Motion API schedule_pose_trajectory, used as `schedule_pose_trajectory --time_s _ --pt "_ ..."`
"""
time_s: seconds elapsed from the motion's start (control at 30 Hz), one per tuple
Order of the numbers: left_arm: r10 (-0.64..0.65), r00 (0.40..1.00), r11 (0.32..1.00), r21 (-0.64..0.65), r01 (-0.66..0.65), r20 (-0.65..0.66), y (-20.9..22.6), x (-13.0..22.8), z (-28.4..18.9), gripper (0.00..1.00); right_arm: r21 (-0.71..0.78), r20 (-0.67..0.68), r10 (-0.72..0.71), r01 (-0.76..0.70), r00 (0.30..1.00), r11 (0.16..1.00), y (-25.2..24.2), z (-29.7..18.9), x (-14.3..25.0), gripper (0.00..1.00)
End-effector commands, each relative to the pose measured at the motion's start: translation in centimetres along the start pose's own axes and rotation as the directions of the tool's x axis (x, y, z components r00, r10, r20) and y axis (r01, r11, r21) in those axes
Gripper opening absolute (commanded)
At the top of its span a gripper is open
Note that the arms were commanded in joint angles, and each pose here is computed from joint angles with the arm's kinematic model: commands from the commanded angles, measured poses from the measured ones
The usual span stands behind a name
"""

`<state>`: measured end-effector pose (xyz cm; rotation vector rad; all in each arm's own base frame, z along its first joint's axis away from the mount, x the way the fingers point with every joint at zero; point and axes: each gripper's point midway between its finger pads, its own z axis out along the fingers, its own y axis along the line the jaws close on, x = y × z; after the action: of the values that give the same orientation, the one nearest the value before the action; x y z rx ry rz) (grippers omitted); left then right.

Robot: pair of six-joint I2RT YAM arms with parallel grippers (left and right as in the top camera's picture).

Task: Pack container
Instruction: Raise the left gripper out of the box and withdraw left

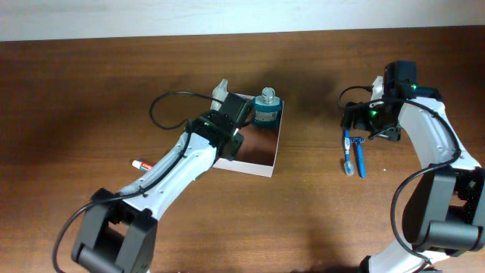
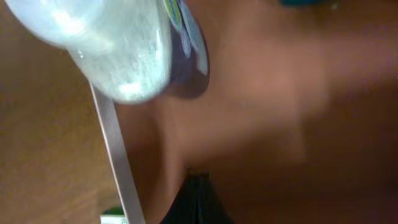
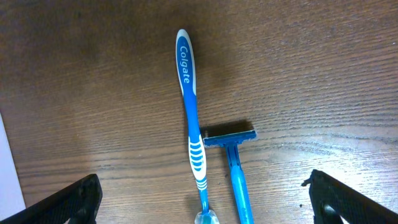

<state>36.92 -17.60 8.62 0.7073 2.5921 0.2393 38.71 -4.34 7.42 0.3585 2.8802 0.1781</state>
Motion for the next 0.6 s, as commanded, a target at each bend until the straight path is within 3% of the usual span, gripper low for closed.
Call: schedule_pose_trajectory --time_s 0.0,0.3,0.57 --pt "-0.047 0.999 0.996 0.081 0.046 0.007 -1.2 -0.1 -1.2 0.0 0.003 0.033 -0.011 0.011 0.999 1.0 0.1 -1.0 -0.6 0.99" --pt "-0.207 0.977 0.976 0.08 0.203 0.042 0.8 -0.7 -3.0 0.0 0.003 0.033 -0.012 0.011 0.999 1.0 0.1 -1.0 -0.6 0.99" --pt "-0.414 0.907 0.91 0.054 0.411 0.072 5.4 -0.4 -4.8 0.0 0.003 0.033 -0.012 0.011 0.999 1.0 0.1 -1.0 -0.6 0.99"
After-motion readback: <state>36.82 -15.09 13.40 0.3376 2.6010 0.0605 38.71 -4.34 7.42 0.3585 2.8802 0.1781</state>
